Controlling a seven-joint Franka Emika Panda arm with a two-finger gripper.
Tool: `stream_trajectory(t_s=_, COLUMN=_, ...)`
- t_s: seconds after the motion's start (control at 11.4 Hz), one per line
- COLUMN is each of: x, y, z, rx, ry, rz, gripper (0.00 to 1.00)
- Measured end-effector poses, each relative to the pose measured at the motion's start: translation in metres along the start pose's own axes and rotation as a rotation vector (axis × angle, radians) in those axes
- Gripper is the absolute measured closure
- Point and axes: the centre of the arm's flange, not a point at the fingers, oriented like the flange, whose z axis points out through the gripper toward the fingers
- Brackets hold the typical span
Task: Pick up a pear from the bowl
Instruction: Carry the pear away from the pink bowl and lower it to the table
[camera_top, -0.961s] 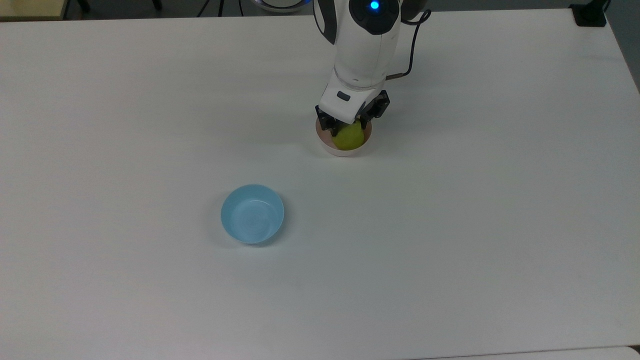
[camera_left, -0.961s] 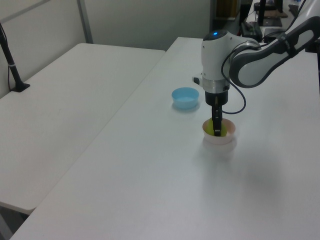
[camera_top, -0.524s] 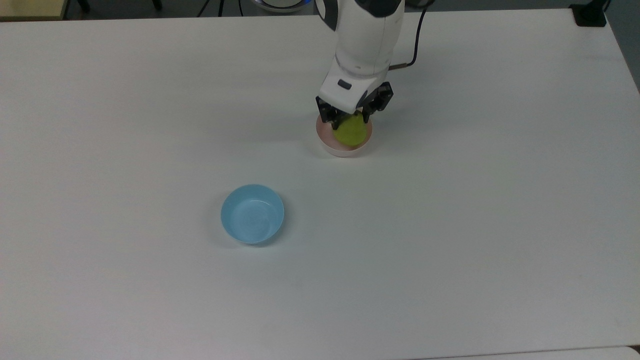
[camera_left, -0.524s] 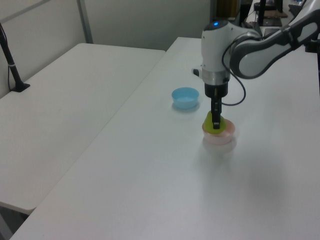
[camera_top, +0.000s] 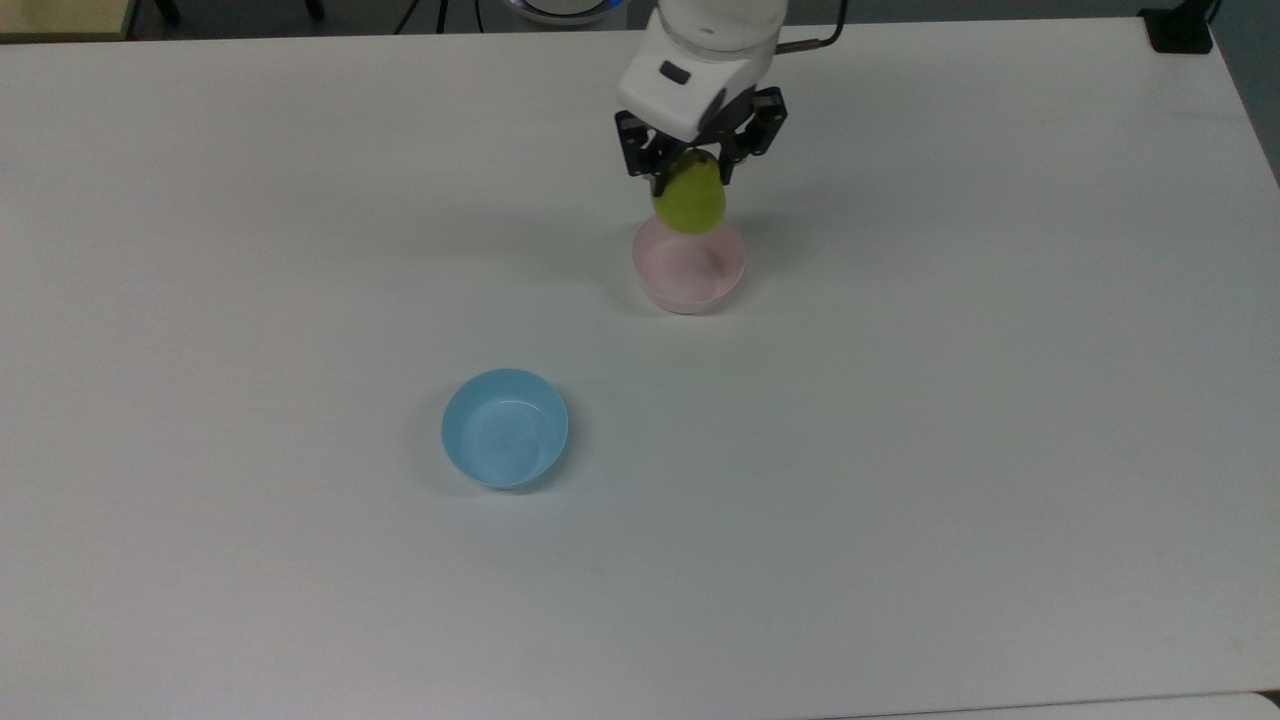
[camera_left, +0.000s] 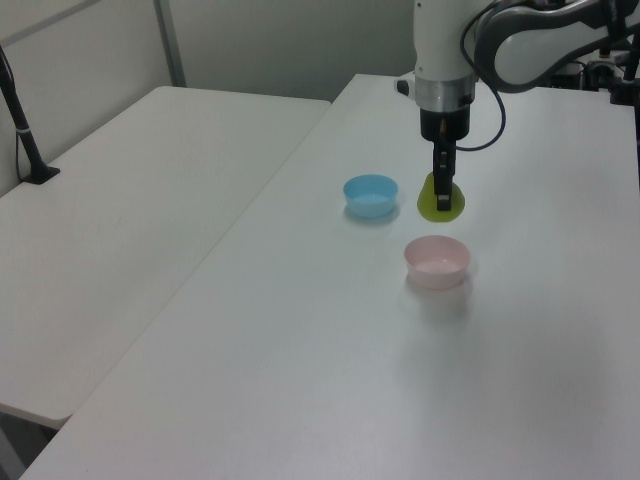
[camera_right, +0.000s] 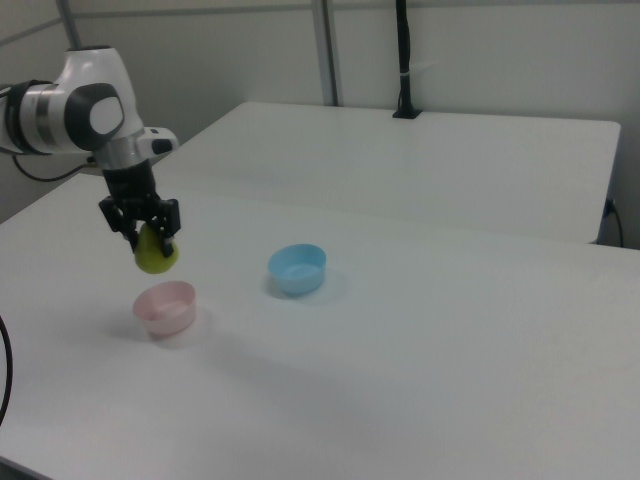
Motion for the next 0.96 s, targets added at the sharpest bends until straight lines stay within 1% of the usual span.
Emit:
stream_trajectory(t_s=0.09, x=0.001, y=0.02, z=0.0, rx=-0.001, ry=-0.001, rz=0.033, gripper=0.37)
stream_trajectory(t_s=0.26, x=-0.001, y=0.076, z=0.002, rx=-0.002, ry=-0.004, rz=0.082, gripper=0.37)
stream_trajectory(t_s=0.61, x=-0.021, y=0.189, z=0.01, rx=0.0, ry=-0.019, rz=0.144, gripper=0.37)
stream_trajectory(t_s=0.79, x=-0.026, y=0.223, z=0.028, rx=0.0, ry=-0.019, rz=0.174, gripper=0.37)
stream_trajectory(t_s=0.96, x=-0.023, y=0.238, z=0.065, rx=-0.013, ry=-0.03, rz=0.191, gripper=0.37)
